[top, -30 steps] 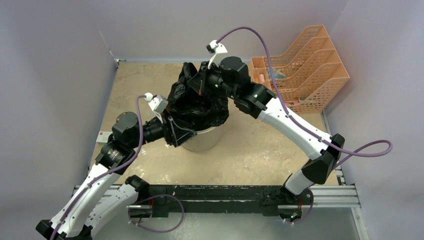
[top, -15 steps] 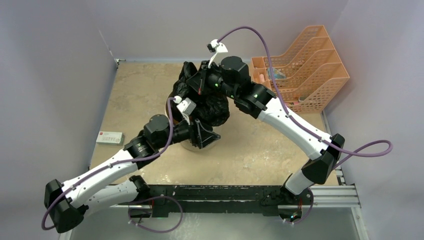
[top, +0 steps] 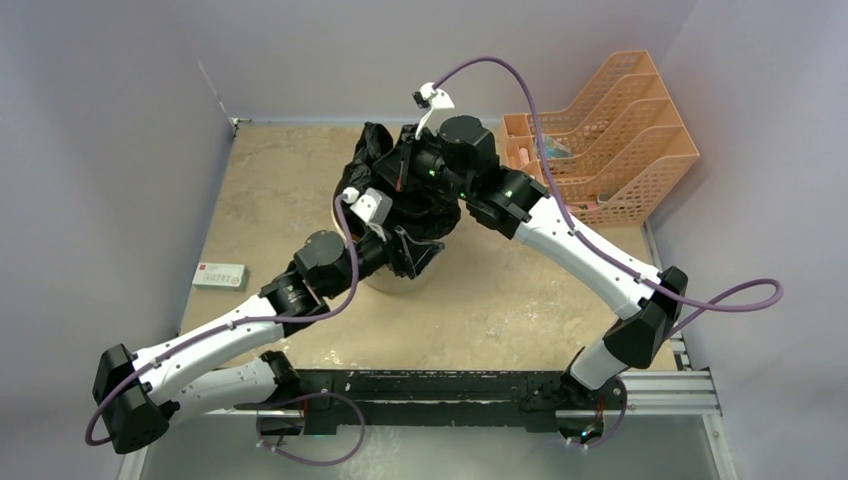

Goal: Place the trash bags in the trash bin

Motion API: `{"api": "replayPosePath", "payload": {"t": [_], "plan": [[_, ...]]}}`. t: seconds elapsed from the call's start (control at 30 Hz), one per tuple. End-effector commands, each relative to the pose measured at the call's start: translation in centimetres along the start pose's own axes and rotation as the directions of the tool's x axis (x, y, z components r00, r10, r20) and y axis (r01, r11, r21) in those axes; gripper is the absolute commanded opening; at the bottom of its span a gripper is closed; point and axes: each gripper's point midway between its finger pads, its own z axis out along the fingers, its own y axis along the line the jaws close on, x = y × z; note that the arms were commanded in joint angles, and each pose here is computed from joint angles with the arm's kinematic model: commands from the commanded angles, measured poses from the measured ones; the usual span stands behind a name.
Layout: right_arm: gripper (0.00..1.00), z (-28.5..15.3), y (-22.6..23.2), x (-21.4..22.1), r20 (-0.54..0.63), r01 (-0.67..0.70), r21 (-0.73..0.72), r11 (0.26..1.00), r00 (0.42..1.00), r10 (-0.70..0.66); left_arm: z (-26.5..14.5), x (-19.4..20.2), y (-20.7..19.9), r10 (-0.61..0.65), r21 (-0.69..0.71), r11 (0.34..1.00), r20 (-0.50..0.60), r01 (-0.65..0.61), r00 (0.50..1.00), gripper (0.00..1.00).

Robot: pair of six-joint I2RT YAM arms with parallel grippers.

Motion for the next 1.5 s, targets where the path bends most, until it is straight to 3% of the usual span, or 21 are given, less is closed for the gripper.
{"api": "replayPosePath", "payload": {"t": [0.0, 0.13, 0.37, 0.6, 0.87, 1.17, 1.3, 1.47], "plan": [[0.00, -1.7, 1.6, -2.5, 0.082, 0.004, -0.041, 0.999, 0.997, 0.000, 0.0, -5.0, -1.0, 0.042, -0.005, 0.999, 0.142, -0.042, 0.989, 0.60], [0.00, -1.9, 1.9, -3.0, 0.097, 0.001, -0.050, 0.999, 0.995, 0.004, 0.3, -4.8, 1.9, 0.100, -0.168, 0.982, 0.088, -0.084, 0.991, 0.57], [0.00, -2.4, 3.2, -4.2, 0.118, 0.001, -0.093, 0.996, 0.993, 0.010, -0.7, -3.7, 8.0, 0.212, -0.450, 0.869, -0.037, -0.206, 0.976, 0.54], [0.00, -3.2, 3.8, -5.0, 0.139, -0.001, -0.114, 0.994, 0.990, 0.017, -3.5, -3.7, 12.3, 0.199, -0.572, 0.793, -0.078, -0.207, 0.977, 0.50], [0.00, -2.8, 3.5, -4.6, 0.135, -0.009, -0.108, 0.994, 0.991, 0.023, -5.2, -3.7, 14.6, 0.203, -0.638, 0.725, -0.163, -0.260, 0.966, 0.47], [0.00, -0.8, -0.4, 0.1, 0.039, -0.001, 0.002, 1.000, 0.999, 0.001, -2.9, -2.1, 9.2, 0.171, -0.344, 0.908, -0.219, -0.239, 0.961, 0.44], [0.00, -0.3, -1.8, 2.8, -0.032, 0.030, 0.026, 0.999, 0.999, -0.029, -3.8, -2.4, 6.9, 0.147, -0.256, 0.945, -0.218, -0.202, 0.965, 0.53], [0.00, 0.7, -3.8, 5.9, -0.115, 0.065, 0.067, 0.996, 0.992, -0.057, -5.3, -1.9, 5.2, 0.104, -0.203, 0.966, -0.272, -0.163, 0.957, 0.57]]}}
